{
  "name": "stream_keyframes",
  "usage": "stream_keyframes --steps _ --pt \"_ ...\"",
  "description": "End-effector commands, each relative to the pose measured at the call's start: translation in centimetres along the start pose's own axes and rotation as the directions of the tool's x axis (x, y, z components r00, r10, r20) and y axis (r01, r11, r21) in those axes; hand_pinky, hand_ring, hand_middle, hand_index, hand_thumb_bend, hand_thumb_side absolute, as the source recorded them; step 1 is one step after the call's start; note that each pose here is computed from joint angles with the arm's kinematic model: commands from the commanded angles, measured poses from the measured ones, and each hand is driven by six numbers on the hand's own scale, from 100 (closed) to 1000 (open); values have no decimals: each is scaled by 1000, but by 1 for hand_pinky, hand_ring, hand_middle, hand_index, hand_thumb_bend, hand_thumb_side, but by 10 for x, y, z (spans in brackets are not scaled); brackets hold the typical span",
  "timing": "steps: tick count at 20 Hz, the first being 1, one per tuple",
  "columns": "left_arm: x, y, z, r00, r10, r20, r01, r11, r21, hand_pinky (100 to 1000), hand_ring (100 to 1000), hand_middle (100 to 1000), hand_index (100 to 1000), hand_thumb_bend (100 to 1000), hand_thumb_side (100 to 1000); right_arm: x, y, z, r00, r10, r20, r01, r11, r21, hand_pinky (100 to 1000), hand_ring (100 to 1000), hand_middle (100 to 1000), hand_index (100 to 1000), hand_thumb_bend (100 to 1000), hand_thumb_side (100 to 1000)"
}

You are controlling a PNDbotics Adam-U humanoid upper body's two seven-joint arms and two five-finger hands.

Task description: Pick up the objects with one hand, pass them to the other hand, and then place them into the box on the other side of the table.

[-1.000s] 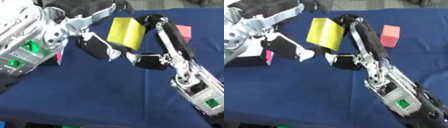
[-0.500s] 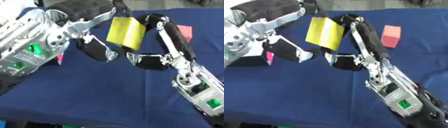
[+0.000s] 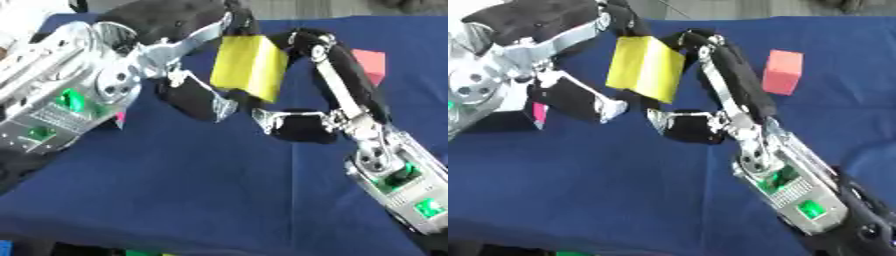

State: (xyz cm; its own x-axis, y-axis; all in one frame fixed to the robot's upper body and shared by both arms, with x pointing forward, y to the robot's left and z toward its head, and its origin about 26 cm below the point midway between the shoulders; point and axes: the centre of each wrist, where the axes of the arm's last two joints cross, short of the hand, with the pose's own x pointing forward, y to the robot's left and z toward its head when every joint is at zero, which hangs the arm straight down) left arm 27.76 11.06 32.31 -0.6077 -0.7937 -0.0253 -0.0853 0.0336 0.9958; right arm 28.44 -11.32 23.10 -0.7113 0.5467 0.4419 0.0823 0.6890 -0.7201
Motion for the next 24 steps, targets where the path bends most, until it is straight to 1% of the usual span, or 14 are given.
stream_keyframes --steps 1,2,3,6,7,9,10,12,13,14,15,17,21,24 --pt "1 5 1 1000 9 1 -9 1000 23 750 659 562 702 160 157 4 -4 0 1000 -2 26 2 1000 -3 792 572 422 513 100 100" --pt "1 5 1 1000 11 2 -11 1000 21 744 647 548 688 143 146 4 -4 0 1000 -2 25 2 1000 -6 792 572 421 513 100 100" --pt "1 4 1 1000 12 3 -12 1000 19 733 624 519 660 100 132 4 -4 0 1000 -3 24 3 1000 -7 791 573 422 514 100 100" --pt "1 4 2 1000 14 1 -14 1000 21 718 593 462 592 100 137 3 -4 0 1000 1 15 -1 1000 -9 789 594 456 548 100 100" --pt "0 4 2 1000 10 -3 -10 1000 23 711 584 451 569 100 121 3 -4 1 1000 6 4 -6 1000 -10 786 622 504 605 100 100" --pt "-5 3 3 1000 -6 -18 7 1000 26 707 570 437 542 100 100 1 -4 2 999 26 -25 -26 1000 1 812 728 629 730 251 100" --pt "-9 4 5 999 -19 -31 20 999 28 708 567 430 533 100 100 0 -4 3 998 45 -45 -44 999 16 834 768 692 784 269 127" --pt "-19 5 9 997 -46 -58 48 998 28 712 559 411 510 100 100 -1 -5 3 993 85 -77 -82 996 44 862 831 782 863 238 231" --pt "-25 5 11 996 -61 -72 63 998 30 718 553 401 502 107 100 -1 -6 3 991 103 -89 -99 994 52 868 845 804 875 226 257" --pt "-31 5 14 994 -70 -87 72 997 29 721 546 391 493 100 100 -2 -7 3 988 119 -99 -114 992 56 876 864 828 889 146 343" --pt "-37 4 16 992 -74 -101 77 997 27 719 547 387 490 149 100 -3 -8 2 985 133 -107 -128 990 58 878 871 838 898 180 359" --pt "-48 3 22 990 -69 -120 72 997 21 717 544 376 482 149 100 -3 -10 2 981 156 -117 -149 987 68 882 880 851 905 162 406" --pt "-65 1 31 985 -37 -169 41 999 19 717 539 369 477 149 100 -4 -11 3 977 178 -119 -169 982 85 883 882 857 907 157 437" --pt "-78 -1 38 978 -20 -207 26 999 25 716 539 367 477 135 100 -6 -13 3 974 191 -120 -181 980 88 882 881 856 906 161 432"
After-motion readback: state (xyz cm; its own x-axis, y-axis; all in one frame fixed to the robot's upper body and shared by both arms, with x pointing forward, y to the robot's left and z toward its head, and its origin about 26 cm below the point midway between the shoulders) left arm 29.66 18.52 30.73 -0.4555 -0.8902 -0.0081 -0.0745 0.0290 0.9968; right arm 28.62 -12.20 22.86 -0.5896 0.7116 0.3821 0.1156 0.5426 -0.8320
